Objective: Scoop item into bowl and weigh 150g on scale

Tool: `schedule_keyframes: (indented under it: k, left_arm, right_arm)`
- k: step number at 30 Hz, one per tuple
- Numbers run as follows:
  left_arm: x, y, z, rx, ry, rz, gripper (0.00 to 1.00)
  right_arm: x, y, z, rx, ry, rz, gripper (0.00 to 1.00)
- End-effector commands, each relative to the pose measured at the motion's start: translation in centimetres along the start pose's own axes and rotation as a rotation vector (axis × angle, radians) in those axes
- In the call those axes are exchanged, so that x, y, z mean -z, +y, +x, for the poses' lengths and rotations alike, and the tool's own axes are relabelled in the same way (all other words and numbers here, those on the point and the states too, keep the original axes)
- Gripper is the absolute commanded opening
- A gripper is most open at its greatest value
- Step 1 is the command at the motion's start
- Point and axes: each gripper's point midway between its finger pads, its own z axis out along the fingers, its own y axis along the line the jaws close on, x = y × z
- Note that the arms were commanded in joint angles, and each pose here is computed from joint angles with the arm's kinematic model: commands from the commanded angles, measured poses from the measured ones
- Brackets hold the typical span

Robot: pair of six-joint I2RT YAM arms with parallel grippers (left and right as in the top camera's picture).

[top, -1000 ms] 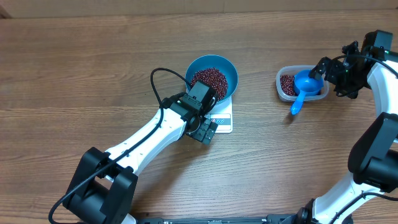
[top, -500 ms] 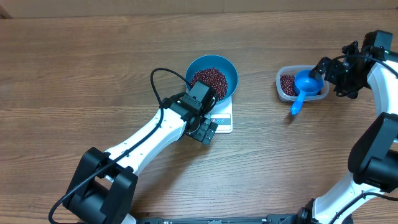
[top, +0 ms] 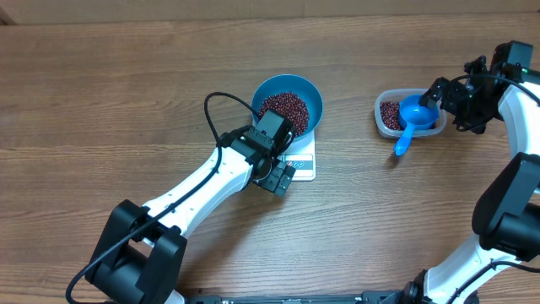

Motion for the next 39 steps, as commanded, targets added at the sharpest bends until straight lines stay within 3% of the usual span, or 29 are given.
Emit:
schedule_keyframes:
  k: [1,35,39]
  left_arm:
    - [-0.3,0.1,0.2,0.017,0.007,-0.001,0.99]
    - [-0.3,0.1,0.2,0.017,0.007,0.0,1.0]
    - [-0.3,0.1,0.2,0.017,0.008,0.0,0.99]
  right_arm:
    - [0.6,0.1,-0.4,0.001,-0.023,0.002,1.0]
    - [0.7,-0.3,-0.5,-0.006,-0.026,0.004,1.0]
    - [3.7,1.3,-1.1,0.029,-0.099,-0.007,1.0]
